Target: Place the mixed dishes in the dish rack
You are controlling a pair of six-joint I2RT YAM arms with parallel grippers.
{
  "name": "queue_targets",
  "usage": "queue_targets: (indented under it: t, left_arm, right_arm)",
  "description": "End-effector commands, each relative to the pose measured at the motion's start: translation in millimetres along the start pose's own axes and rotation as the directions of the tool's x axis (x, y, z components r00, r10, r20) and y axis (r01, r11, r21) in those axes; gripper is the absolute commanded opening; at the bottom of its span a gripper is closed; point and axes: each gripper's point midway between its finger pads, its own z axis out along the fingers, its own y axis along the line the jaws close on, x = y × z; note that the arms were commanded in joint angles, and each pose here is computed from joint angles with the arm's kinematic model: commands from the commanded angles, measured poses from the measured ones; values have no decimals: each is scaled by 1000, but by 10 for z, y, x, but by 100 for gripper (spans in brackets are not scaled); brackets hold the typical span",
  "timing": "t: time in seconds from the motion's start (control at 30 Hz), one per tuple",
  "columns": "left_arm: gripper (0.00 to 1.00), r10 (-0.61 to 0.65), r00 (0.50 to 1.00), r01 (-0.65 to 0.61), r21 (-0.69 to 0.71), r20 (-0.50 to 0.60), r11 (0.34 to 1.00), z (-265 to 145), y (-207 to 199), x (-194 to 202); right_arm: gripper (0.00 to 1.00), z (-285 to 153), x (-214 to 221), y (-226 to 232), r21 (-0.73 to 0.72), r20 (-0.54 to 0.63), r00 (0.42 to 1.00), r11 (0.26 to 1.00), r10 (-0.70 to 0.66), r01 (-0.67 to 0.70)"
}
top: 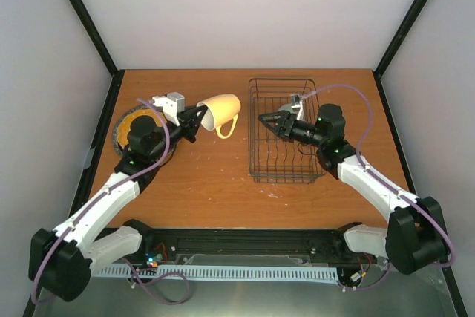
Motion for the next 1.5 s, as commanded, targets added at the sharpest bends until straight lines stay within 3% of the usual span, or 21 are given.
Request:
queue_targets:
  t: [0.0, 0.63, 0.93, 1.03, 1.1, 1.2, 1.3, 1.47]
  left_arm:
    - [1, -30, 956, -15, 150, 291, 989, -65, -333, -806]
    - [1, -29, 946, -23, 156, 322, 987, 55, -311, -903]
    - [1, -20, 951, -25, 143, 308, 989, 92, -279, -870]
    - [1, -18, 952, -30, 149, 306, 988, 119, -292, -884]
    - [1, -15, 953, -33, 154, 302, 988, 138, -296, -896]
    - [1, -5, 956, -42, 155, 295, 987, 166, -301, -904]
    - [5, 4, 959, -45, 137, 283, 990, 180, -273, -889]
    - [27, 11, 967, -37, 96, 256, 995, 207, -199, -840]
  right_arm:
    - [64, 42, 7, 979, -338, -18, 989, 932, -149, 134]
    - [58, 509, 255, 1106, -342, -105, 967, 921, -234, 186]
    - [36, 605, 265, 1198, -390, -133, 960, 903, -248, 180]
    - [20, 625, 291, 1227, -417, -146, 957, 893, -252, 171]
    - [4, 624, 299, 1246, -432, -145, 956, 886, -253, 169]
    - [3, 604, 294, 1297, -453, -133, 954, 873, -269, 183]
    - [3, 574, 266, 1348, -457, -107, 952, 864, -287, 209]
    - [3, 565, 223, 1336, -420, -84, 951, 876, -296, 236]
